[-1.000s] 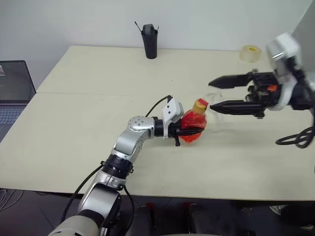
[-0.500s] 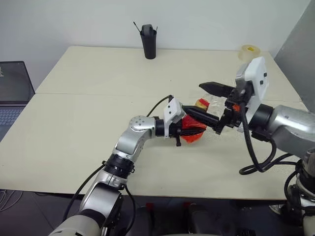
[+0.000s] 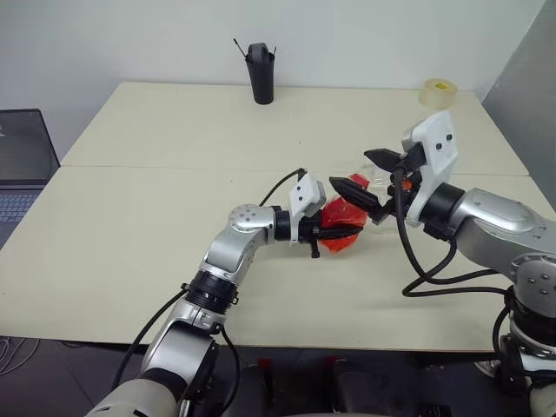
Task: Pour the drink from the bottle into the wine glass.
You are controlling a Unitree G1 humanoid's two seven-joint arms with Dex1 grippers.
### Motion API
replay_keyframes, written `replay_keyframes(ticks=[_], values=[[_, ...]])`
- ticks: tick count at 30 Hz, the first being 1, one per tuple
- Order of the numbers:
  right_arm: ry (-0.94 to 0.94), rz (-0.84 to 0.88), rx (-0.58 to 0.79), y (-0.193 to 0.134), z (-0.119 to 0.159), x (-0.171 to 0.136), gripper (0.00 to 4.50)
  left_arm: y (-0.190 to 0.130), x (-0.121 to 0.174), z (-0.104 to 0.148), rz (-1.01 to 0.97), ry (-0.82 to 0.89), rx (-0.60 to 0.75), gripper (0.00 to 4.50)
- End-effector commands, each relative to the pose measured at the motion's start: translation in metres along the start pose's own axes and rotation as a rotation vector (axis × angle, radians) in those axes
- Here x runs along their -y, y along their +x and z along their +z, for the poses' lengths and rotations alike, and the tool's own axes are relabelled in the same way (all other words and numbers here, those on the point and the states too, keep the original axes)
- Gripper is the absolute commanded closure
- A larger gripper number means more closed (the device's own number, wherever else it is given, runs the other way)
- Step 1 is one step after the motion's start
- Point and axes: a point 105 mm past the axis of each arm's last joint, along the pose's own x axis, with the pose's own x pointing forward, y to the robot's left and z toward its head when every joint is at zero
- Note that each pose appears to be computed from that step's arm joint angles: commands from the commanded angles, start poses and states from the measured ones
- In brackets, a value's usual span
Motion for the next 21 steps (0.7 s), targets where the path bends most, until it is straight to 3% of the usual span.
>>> replay_keyframes(ticks=[1, 15, 21], values=[[-0.018, -0.048, 0.035, -0.006, 0.006, 0.013, 0.0, -0.002, -0.001, 0.02, 0.005, 0.061, 0.058, 3.57], [0.024, 0.028, 0.035, -0.066, 0.007, 0.021, 0.0, -0.003, -0.005, 0.021, 0.017, 0.068, 0.055, 3.58], [0.044, 0.198, 0.024, -0.052, 0.011, -0.01, 0.0, -0.003, -0.006, 0.021, 0.021, 0.075, 0.05, 3.58]])
